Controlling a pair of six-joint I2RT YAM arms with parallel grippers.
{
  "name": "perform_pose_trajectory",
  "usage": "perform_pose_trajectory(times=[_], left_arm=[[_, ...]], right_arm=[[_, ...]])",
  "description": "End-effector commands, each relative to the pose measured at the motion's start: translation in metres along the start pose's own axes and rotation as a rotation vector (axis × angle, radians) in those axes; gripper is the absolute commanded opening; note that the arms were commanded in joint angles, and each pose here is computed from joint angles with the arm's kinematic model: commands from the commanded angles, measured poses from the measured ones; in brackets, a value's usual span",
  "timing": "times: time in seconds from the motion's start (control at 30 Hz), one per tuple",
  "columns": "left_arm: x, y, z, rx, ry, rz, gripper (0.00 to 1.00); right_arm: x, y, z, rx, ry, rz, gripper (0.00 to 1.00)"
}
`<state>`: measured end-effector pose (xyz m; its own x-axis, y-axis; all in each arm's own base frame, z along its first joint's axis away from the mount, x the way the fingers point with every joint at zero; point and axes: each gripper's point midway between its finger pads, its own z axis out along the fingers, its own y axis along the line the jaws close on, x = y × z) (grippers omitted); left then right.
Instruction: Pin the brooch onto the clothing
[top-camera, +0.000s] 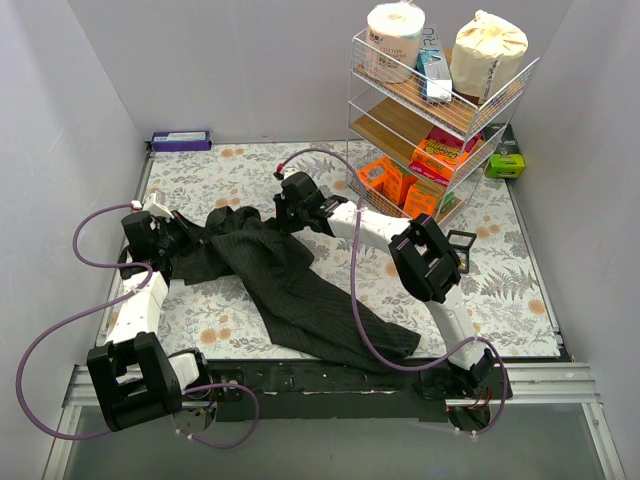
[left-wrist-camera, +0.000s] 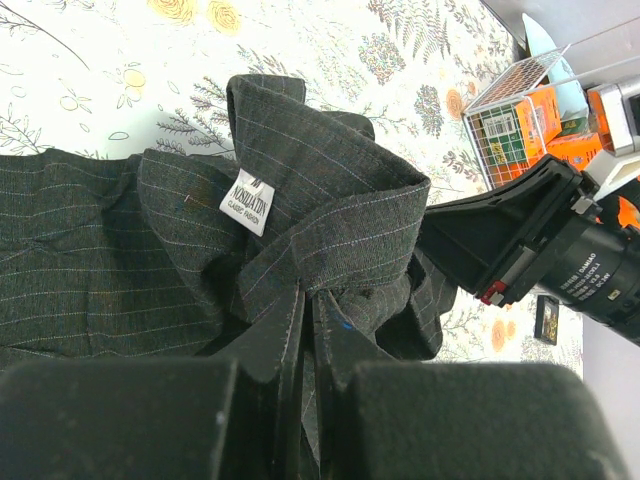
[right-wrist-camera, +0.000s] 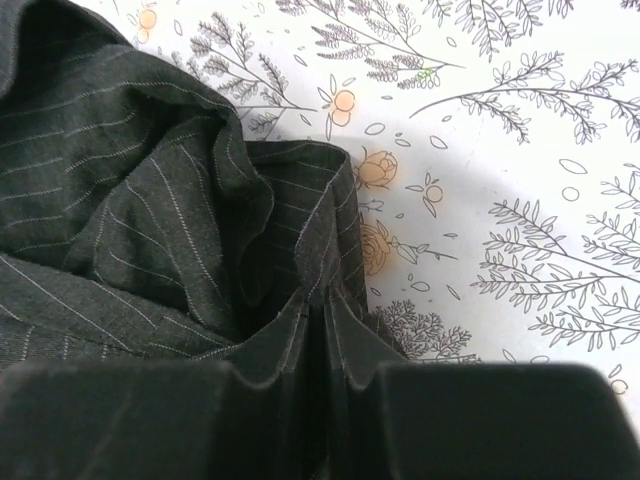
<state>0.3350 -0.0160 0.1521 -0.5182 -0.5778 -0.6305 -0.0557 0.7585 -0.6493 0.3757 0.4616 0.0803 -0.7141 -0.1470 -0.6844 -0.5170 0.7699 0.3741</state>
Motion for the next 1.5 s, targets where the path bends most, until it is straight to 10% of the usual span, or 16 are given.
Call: perform_pose_trajectory(times=[0.0, 0.47, 0.77, 0.9, 1.1, 1.47], left_arm=[[-0.009, -0.007, -0.003, 0.019, -0.027, 0.036, 0.00], [-0.012, -0.006, -0.006, 0.002, -0.042, 0.039, 0.00], [-0.013, -0.007, -0.007, 0.001, -0.049, 0.043, 0.00], [-0.012, -0.005, -0.007, -0.007, -0.047, 0.043, 0.00], [-0.011, -0.005, -0.007, -0.009, -0.048, 0.045, 0.00], [-0.012, -0.004, -0.006, -0.009, -0.046, 0.045, 0.00]], right_arm=[[-0.030, 0.011, -0.020, -0.006, -0.080, -0.023, 0.12], [-0.125, 0.061, -0.177, 0.219, -0.479, -0.275, 0.01], [0.044, 0.118, -0.122, 0.045, -0.120, -0.400, 0.02], [0.117, 0.147, -0.112, -0.121, 0.074, -0.401, 0.19], [0.059, 0.134, -0.135, -0.088, -0.048, -0.348, 0.63], [-0.034, 0.089, -0.137, -0.100, -0.176, -0.214, 0.69]])
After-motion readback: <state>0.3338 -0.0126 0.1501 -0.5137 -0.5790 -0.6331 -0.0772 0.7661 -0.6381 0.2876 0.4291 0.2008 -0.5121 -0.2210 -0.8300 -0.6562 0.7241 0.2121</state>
